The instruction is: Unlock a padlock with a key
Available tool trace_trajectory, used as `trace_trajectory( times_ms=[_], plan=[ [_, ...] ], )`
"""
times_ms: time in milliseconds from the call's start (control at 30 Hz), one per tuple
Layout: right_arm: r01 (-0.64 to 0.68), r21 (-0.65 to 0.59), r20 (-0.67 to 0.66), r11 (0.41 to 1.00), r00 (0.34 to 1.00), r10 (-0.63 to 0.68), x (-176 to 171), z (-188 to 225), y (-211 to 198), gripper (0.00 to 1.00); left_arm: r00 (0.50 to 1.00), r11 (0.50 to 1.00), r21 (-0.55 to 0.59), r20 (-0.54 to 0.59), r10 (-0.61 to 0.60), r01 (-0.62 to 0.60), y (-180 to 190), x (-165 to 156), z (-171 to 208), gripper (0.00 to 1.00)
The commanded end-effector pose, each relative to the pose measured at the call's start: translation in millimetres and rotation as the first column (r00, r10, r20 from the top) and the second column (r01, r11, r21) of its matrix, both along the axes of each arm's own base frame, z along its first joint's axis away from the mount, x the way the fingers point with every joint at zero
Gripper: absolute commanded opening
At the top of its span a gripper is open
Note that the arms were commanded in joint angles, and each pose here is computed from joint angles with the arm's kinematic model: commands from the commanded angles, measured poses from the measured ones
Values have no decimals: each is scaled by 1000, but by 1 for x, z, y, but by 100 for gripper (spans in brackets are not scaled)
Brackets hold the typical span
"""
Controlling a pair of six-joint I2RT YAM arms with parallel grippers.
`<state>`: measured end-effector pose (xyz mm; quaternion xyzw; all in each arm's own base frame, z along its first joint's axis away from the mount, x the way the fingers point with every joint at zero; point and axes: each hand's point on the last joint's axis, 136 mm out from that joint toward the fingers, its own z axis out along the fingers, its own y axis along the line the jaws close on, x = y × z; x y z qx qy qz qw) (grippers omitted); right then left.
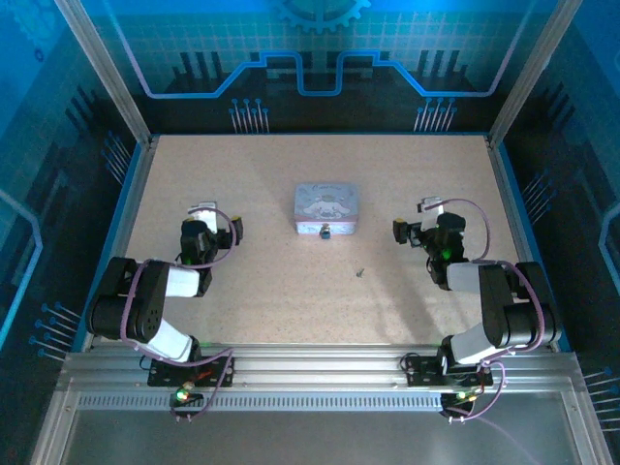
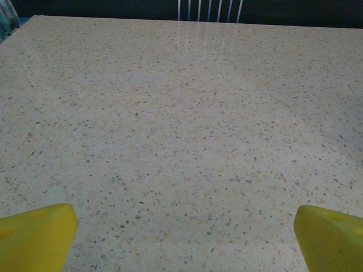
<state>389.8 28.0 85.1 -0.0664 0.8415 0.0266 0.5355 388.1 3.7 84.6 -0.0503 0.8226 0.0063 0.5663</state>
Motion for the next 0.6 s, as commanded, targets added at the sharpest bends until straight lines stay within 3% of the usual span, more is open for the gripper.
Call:
trace_trajectory(
  times_ms=[0, 300, 433, 567],
  plan=[
    [22, 9, 41, 1000, 999, -22, 8, 12, -3, 100, 993, 996, -7, 83, 86, -86, 14, 1, 17, 99],
    [53, 20, -9, 998, 999, -53, -10, 60, -11, 100, 995, 998, -44, 88, 50, -47, 7, -19, 77, 99],
    [38, 147, -119, 988, 993, -20, -28, 73, 5, 100, 1000, 979, -201, -16, -11, 7, -13, -23, 100, 99],
    [-5, 269, -217, 963, 974, 66, -54, 84, 38, 99, 990, 911, -397, -39, -134, 108, -45, -32, 117, 99]
  ],
)
